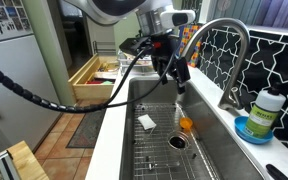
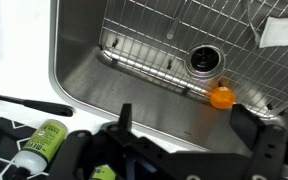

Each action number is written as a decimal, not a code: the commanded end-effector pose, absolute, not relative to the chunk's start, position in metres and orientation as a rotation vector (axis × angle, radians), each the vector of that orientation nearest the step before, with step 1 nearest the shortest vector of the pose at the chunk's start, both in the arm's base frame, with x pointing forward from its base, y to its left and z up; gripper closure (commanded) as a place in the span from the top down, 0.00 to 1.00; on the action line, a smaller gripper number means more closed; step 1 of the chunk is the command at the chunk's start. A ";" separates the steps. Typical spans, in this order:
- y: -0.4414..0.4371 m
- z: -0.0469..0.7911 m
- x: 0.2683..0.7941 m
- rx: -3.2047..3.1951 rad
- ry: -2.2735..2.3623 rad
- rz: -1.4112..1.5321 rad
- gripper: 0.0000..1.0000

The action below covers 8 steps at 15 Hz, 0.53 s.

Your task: Exchange the two hand wash soap bottled on the sink, then put the hand wash soap on the blue plate next to the edge

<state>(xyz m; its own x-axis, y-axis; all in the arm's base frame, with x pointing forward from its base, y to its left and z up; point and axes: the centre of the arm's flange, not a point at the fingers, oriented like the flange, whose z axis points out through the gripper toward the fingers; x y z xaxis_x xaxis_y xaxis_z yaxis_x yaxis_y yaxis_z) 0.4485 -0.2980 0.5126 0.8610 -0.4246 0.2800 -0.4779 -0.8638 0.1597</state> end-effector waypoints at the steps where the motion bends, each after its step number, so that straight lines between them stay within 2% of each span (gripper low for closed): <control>1: -0.307 0.510 0.449 2.803 -0.709 0.338 1.00; 5: -0.319 0.502 0.455 2.770 -0.716 0.325 1.00; 8: -0.359 0.495 0.490 2.653 -0.941 0.448 1.00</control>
<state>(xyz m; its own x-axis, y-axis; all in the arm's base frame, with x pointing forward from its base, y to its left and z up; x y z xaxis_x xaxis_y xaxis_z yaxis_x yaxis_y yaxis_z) 0.4607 -0.3223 0.5081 0.8115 -0.4792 0.3345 -0.5491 -0.8211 0.1559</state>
